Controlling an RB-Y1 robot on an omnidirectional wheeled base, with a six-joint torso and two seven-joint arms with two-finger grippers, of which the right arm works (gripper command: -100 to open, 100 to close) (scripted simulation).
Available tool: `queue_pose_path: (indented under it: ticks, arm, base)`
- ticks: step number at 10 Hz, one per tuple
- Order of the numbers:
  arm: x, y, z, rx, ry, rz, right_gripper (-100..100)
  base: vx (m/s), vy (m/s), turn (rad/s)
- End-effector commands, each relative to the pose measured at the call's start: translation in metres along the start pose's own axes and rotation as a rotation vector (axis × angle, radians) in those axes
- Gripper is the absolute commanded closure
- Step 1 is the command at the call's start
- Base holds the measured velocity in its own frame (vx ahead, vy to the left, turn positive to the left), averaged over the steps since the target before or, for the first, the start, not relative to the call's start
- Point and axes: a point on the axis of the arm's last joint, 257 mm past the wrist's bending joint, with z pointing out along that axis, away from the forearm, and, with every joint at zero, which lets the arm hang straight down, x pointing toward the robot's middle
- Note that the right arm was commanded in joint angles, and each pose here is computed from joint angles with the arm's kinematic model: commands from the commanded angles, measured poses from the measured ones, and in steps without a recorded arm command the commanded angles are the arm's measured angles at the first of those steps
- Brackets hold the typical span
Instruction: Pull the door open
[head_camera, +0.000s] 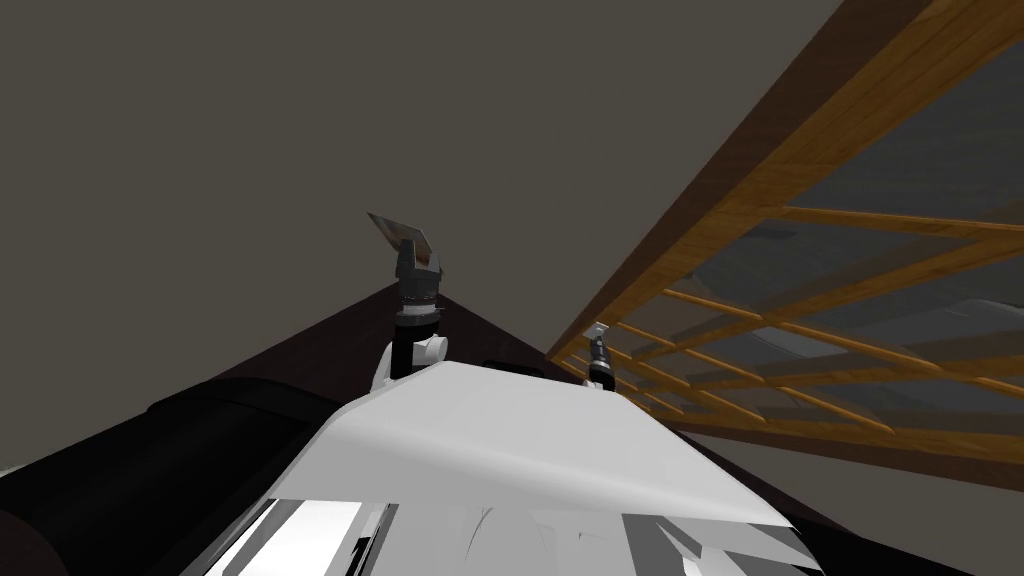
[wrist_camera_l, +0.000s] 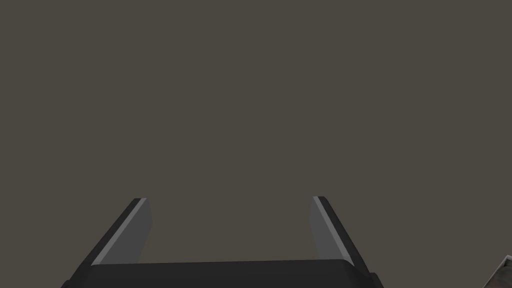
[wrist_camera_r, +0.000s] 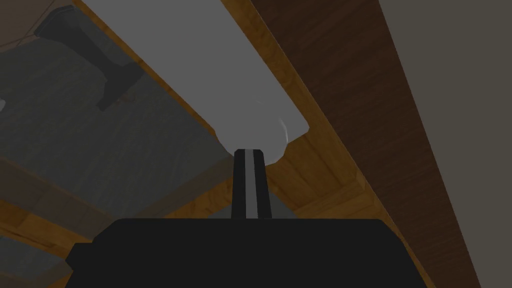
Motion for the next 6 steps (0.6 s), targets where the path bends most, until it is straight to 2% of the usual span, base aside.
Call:
queue_pose_path:
  ticks: [1, 5, 6]
  arm:
    - [-0.002, -0.004, -0.0033, 0.000, -0.002, -0.039, -100]
    - [-0.018, -0.024, -0.0199, 0.002, -0.007, -0.196, -100]
    - [-0.018, -0.024, -0.0199, 0.002, -0.007, -0.201, -100]
  base:
    - [0.002, 0.065, -0.031]
    - [-0.001, 0.070, -0.016]
    - [-0.003, 0.054, -0.012]
